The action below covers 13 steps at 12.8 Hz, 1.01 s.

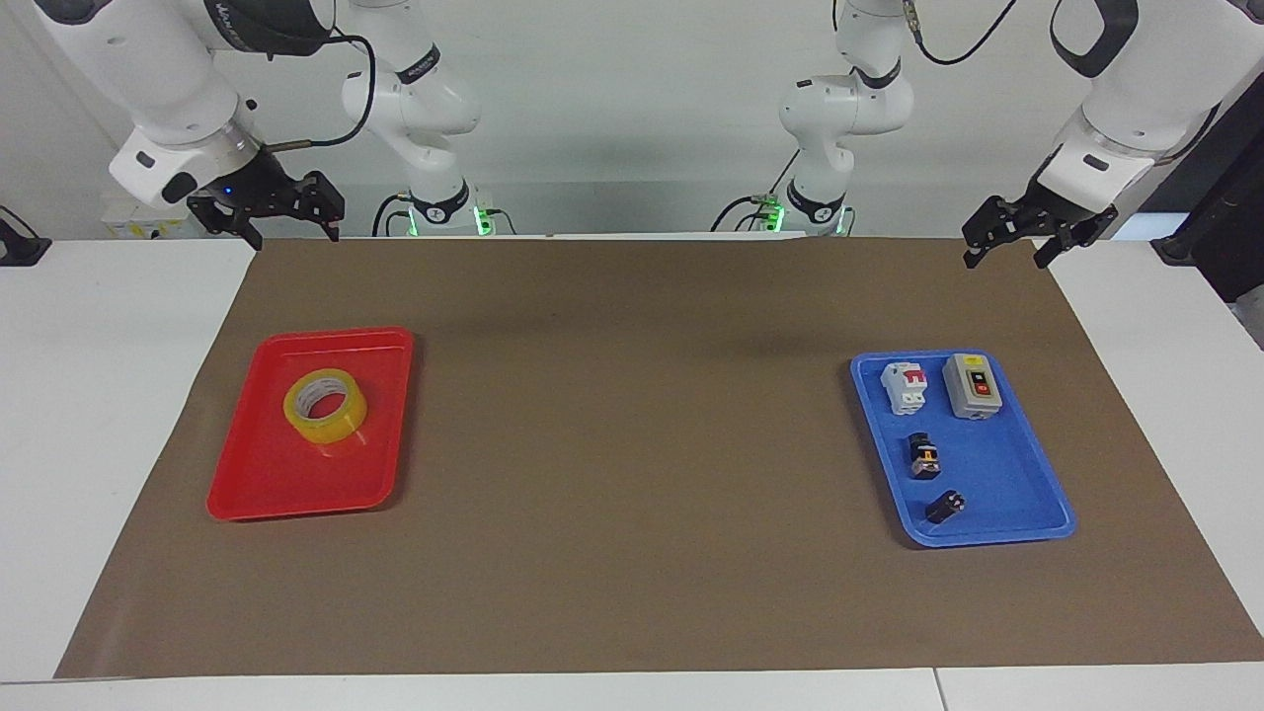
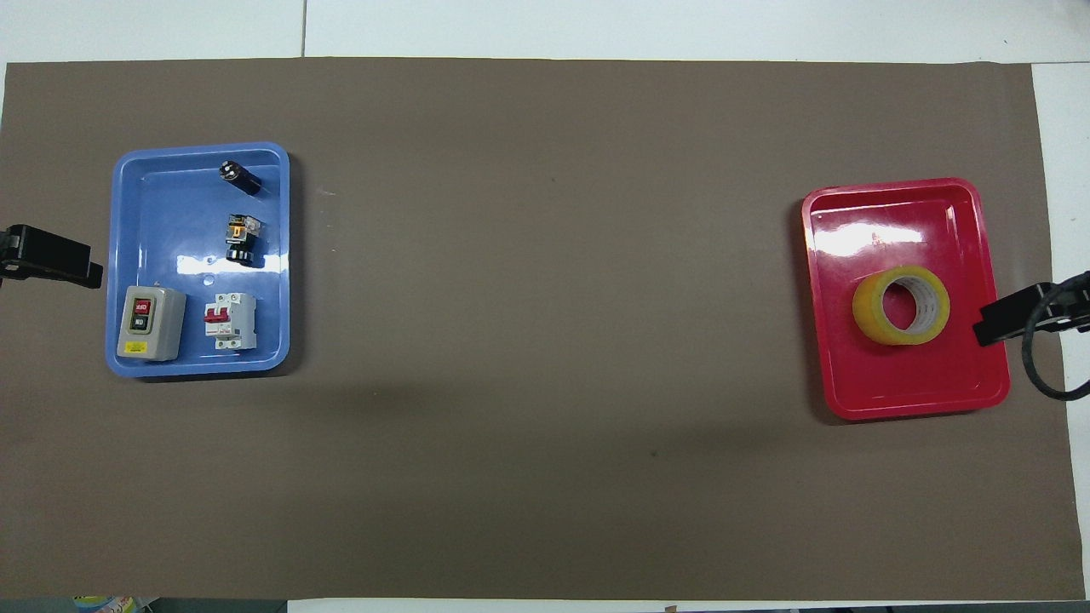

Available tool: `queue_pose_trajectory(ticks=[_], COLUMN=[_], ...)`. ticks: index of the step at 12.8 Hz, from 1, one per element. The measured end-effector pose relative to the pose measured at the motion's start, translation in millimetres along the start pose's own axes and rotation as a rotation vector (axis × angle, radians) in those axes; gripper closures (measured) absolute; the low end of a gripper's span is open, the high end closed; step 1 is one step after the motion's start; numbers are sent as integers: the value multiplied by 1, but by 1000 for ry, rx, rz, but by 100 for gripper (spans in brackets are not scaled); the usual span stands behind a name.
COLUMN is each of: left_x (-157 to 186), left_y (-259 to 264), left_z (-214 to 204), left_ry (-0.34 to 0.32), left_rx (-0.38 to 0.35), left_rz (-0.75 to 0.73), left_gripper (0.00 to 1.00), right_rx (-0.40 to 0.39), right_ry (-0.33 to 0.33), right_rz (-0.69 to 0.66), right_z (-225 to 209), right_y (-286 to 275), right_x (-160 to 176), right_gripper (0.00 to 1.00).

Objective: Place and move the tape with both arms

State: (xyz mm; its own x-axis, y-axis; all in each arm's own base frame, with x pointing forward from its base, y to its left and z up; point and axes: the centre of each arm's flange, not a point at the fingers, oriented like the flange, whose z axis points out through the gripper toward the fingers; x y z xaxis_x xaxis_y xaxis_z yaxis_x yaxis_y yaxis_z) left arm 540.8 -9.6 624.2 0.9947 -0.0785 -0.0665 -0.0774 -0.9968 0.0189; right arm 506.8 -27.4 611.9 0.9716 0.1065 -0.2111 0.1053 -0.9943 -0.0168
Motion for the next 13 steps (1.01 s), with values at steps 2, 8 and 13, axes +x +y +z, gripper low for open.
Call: queue_pose_trajectory(ticks=[2,8,13], left_x=[0,0,0], left_y=[0,0,0], left_z=[0,0,0], left_ry=[0,0,0], left_rx=[0,0,0], left_rz=[0,0,0], left_gripper=[0,0,0], right_rx=[-2,-13,-9], right_ry=[8,78,74], right_rz=[3,10,24], right_z=[-2,-11,-9], right_y=[0,7,15], right_x=[-3,2,6], right_gripper=[0,0,0])
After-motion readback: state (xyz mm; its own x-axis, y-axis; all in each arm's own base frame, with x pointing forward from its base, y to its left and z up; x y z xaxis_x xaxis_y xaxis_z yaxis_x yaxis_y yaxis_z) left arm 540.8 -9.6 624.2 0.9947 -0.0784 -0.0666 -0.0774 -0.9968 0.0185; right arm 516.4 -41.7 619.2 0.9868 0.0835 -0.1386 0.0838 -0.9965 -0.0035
